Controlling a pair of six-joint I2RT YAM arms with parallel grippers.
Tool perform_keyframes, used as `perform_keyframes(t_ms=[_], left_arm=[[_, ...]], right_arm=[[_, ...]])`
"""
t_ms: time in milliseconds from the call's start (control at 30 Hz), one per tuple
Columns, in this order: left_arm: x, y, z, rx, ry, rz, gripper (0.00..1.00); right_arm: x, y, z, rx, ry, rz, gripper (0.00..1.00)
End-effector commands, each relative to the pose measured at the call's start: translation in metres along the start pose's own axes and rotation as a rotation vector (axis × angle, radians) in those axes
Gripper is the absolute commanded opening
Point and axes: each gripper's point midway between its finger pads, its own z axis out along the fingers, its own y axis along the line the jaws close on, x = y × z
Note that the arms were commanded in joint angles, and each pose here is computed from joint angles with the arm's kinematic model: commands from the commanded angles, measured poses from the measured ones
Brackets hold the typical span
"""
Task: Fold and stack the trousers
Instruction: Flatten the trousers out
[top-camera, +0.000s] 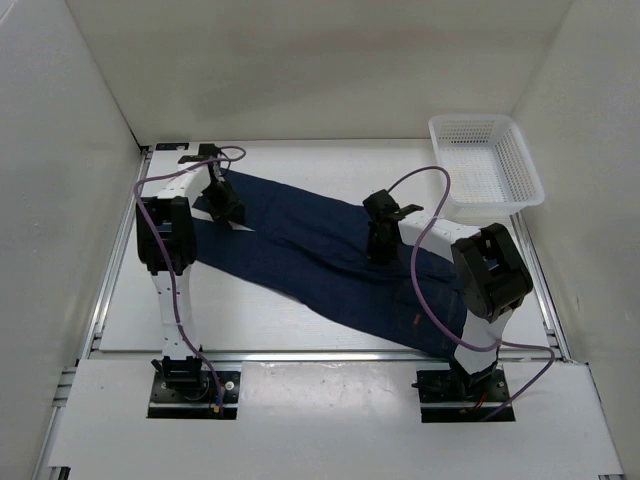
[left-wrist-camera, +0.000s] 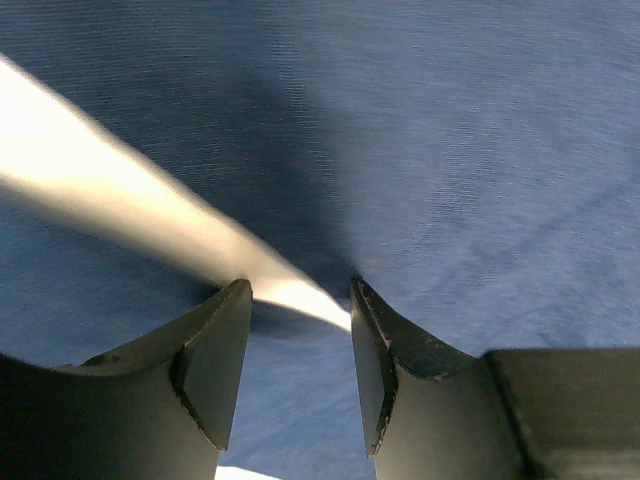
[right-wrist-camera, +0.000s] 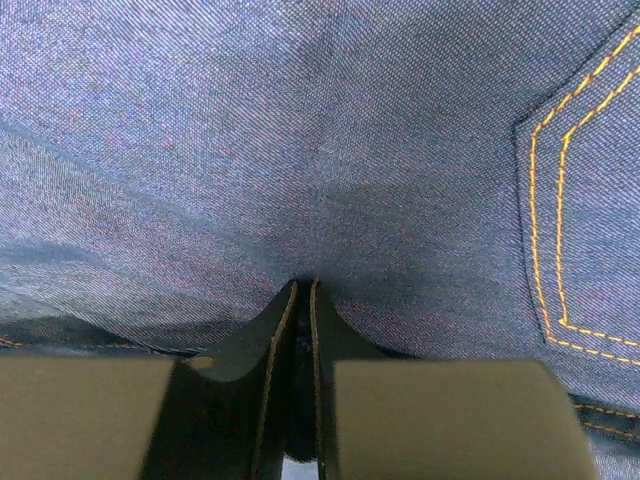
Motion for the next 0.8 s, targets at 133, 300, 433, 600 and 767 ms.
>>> perform_keyframes(t_ms=[133, 300, 433, 600, 767], left_arm=[[0.002, 0.044, -0.04, -0.047, -0.033, 0.008, 0.56], [-0.008, 0.055, -0.07, -0.081, -0.084, 0.021, 0.56], [-0.013, 0.069, -0.113, -0.081, -0.161, -0.013, 0.59], [0.011, 0.131, -0.141, -0.082, -0.184, -0.183, 0.59], [0.028, 0.201, -0.136, -0.138, -0.165, -0.431, 0.57]], right_arm=[[0.014, -0.023, -0.028, 0.123, -0.011, -0.033, 0.16], [-0.042, -0.045, -0.071, 0.155, -0.147, 0.034, 0.41], [-0.063, -0.077, -0.09, 0.162, -0.19, 0.12, 0.7], [-0.052, -0.107, -0.116, 0.108, -0.222, 0.183, 0.58], [-0.032, -0.1, -0.13, 0.013, -0.223, 0.176, 0.57]])
